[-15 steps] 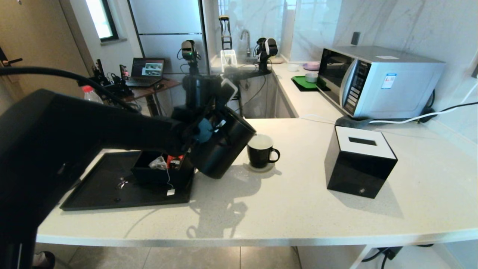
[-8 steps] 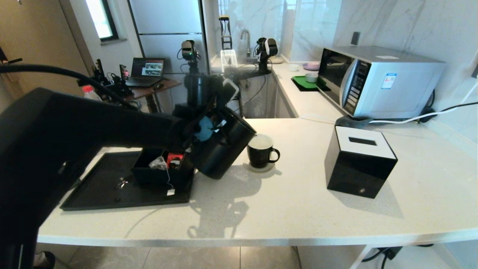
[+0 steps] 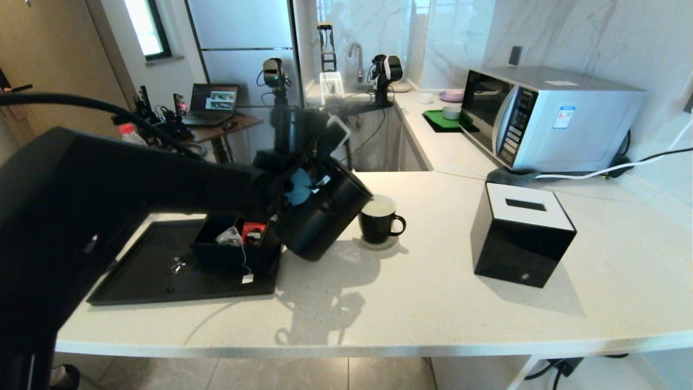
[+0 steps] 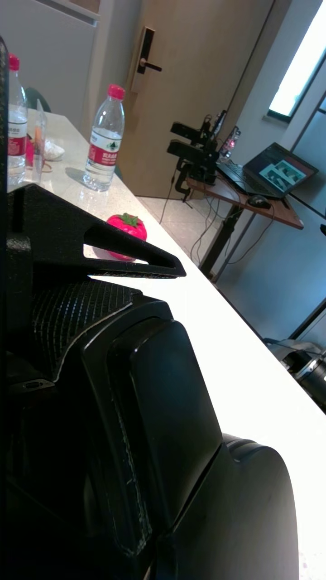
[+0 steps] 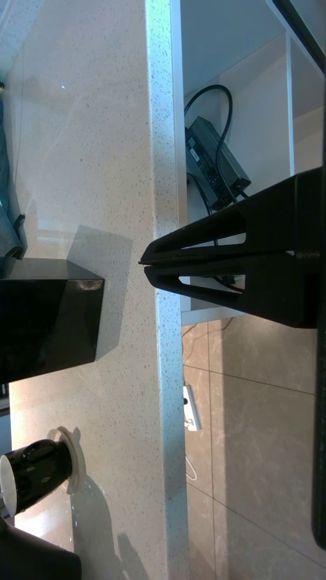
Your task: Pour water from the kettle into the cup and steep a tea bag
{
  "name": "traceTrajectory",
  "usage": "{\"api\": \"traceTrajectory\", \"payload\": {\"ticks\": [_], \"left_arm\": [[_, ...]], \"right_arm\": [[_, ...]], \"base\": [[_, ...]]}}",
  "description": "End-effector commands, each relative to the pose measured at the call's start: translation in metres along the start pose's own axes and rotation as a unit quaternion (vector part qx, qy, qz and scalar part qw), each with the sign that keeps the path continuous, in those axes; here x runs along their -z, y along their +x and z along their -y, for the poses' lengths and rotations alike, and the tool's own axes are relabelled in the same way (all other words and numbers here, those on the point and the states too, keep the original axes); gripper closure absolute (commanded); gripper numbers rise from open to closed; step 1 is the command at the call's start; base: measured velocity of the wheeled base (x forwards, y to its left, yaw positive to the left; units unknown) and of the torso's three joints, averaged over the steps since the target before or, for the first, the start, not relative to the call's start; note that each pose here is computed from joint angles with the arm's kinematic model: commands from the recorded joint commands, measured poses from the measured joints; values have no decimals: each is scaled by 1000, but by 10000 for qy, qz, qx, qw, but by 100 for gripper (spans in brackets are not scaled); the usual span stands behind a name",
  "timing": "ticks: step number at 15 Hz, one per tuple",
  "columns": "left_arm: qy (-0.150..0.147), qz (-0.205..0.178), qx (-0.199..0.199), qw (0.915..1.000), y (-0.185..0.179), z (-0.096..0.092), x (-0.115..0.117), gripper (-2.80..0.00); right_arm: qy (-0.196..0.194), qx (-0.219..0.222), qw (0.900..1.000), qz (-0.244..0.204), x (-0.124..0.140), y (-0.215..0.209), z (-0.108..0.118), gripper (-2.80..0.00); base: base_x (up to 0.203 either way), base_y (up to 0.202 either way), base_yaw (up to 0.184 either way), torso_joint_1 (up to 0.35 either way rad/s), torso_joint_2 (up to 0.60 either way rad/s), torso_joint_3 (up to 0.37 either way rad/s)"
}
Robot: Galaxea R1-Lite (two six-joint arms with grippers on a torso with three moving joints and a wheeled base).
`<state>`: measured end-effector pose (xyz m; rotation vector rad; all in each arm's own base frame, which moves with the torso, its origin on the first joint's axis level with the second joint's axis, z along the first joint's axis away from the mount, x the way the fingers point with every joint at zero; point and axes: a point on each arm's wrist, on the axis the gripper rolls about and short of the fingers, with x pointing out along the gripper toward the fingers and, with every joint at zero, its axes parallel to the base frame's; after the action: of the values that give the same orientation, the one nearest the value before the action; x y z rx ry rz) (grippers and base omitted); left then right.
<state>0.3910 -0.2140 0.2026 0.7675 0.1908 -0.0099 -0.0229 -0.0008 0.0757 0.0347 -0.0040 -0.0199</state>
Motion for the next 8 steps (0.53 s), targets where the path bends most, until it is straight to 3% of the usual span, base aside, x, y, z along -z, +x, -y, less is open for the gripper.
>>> {"api": "traceTrajectory", "payload": {"ticks": [1, 8], "left_arm": [[20, -5, -12, 10000, 0, 0, 0, 0], [45, -15, -5, 10000, -2, -3, -4, 0]], "right_arm": [[3, 0, 10000, -3, 0, 0, 0, 0], [3, 0, 10000, -3, 0, 0, 0, 0]], "base": [[0, 0, 0, 0, 0, 0], [0, 0, 0, 0, 0, 0]]}}
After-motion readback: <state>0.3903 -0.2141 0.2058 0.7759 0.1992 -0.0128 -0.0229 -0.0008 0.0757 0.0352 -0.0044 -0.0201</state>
